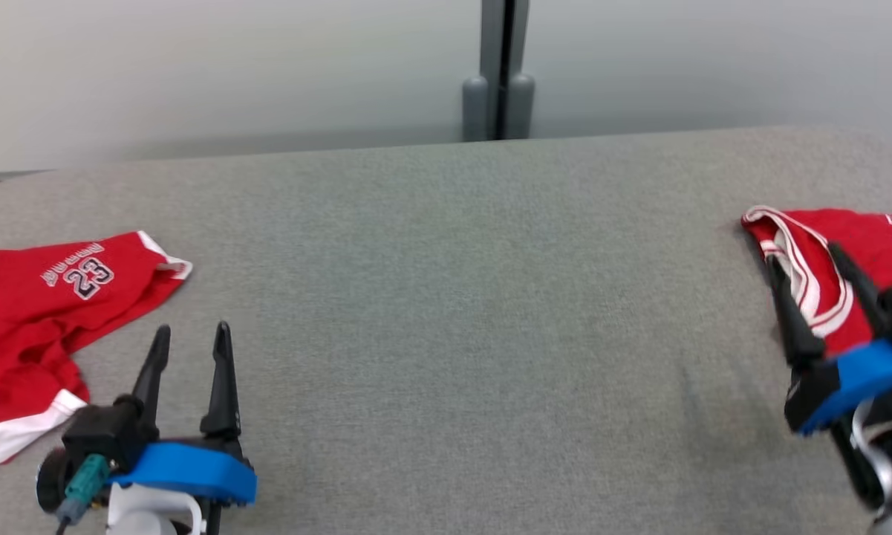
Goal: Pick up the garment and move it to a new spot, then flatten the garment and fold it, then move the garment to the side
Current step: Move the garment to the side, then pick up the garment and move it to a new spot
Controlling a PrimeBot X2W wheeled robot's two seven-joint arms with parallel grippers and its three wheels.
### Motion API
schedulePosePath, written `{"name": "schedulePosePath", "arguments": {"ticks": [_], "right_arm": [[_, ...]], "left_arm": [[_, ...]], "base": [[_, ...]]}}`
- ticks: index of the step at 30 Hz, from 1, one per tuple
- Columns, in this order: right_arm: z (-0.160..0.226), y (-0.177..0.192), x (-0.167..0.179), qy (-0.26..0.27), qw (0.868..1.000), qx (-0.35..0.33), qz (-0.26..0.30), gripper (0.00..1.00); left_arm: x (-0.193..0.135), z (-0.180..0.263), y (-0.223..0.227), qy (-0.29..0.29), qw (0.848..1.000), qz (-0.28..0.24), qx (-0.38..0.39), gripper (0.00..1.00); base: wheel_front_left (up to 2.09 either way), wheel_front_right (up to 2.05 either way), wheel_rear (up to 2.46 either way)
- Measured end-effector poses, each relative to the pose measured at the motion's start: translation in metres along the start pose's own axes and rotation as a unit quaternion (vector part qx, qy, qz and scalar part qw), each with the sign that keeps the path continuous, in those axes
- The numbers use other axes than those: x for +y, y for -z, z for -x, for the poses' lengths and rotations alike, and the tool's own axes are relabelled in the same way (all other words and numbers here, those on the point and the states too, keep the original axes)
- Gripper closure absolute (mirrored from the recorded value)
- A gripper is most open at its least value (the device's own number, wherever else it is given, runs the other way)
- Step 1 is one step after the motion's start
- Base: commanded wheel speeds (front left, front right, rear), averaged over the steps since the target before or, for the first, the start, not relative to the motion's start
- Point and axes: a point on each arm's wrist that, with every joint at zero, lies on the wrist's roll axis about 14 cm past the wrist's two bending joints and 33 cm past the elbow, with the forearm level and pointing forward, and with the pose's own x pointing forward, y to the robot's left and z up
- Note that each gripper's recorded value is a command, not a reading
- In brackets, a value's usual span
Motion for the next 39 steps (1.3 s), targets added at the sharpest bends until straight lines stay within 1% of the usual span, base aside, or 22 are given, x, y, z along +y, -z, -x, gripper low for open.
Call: {"name": "schedulePosePath", "arguments": {"ticks": [4, 9, 15, 25, 30, 33, 39], "right_arm": [[0.022, 0.001, 0.022, -0.005, 0.999, -0.013, -0.043, 0.00], [0.046, 0.006, 0.043, -0.007, 0.996, -0.020, -0.083, 0.00], [0.065, 0.015, 0.049, 0.003, 0.994, -0.013, -0.108, 0.00], [0.073, 0.013, 0.052, 0.006, 0.994, -0.008, -0.108, 0.00], [0.069, 0.016, 0.061, -0.006, 0.994, -0.003, -0.112, 0.00], [0.062, 0.018, 0.074, -0.028, 0.993, 0.000, -0.111, 0.00], [0.043, 0.008, 0.116, -0.091, 0.990, -0.010, -0.110, 0.00]], "left_arm": [[0.008, 0.020, 0.004, -0.022, 1.000, 0.007, 0.006, 0.00], [0.012, 0.039, 0.005, -0.036, 0.999, 0.012, 0.005, 0.00], [0.010, 0.048, 0.009, -0.037, 0.999, 0.015, 0.009, 0.00], [0.004, 0.049, 0.011, -0.031, 0.999, 0.021, 0.008, 0.00], [0.014, 0.057, 0.008, -0.048, 0.999, 0.020, 0.003, 0.00], [0.029, 0.067, 0.004, -0.070, 0.997, 0.017, -0.003, 0.00], [0.060, 0.097, -0.006, -0.123, 0.992, 0.016, -0.024, 0.00]], "base": [[0.00, 0.00, 0.00], [0.00, 0.00, 0.00], [0.00, 0.00, 0.00], [0.00, 0.00, 0.00], [0.00, 0.00, 0.00], [0.00, 0.00, 0.00], [0.00, 0.00, 0.00]]}}
